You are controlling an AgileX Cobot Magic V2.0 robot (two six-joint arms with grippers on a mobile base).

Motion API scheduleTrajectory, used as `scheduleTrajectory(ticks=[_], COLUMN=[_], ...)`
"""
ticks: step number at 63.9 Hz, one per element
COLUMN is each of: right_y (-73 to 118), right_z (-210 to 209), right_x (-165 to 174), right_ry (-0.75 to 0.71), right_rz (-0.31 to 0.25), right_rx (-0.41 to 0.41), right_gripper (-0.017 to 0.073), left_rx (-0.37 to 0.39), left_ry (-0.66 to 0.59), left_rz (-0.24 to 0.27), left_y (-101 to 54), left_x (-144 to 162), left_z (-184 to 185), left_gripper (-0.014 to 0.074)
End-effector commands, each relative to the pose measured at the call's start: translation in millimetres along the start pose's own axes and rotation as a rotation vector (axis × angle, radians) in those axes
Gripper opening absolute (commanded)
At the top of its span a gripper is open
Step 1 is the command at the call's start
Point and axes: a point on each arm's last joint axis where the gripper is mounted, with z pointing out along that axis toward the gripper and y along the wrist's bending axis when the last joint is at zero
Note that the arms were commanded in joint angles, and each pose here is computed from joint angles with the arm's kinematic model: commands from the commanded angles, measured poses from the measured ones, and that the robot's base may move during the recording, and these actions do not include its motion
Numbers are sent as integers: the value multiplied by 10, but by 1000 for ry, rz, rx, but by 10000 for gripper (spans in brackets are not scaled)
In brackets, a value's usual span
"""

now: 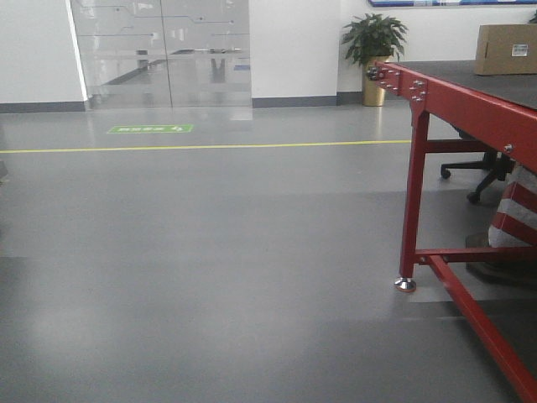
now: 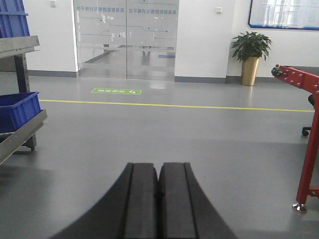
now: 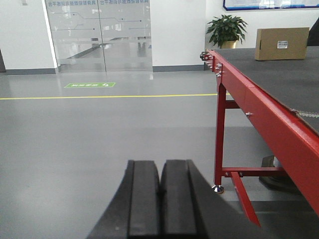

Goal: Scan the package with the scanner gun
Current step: 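Drive the base forward across the floor toward the red conveyor table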

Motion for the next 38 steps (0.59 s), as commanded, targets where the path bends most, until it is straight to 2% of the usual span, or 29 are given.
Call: scheduleTrajectory(ticks=[1,38], right_y=[-3,-3], right_z=[-4,-4], right_x=[-23,-23], right_ry=[-23,-23], right_rz=[-8,-8], right_rx=[4,4], right_gripper=[-151,-151], left_rx=[-2,-2], left_ry=[-25,-25], left_rz=[-7,-7], left_y=[1,1], left_x=[-29,-29], left_z=[-6,-6], left_gripper=[-111,-111])
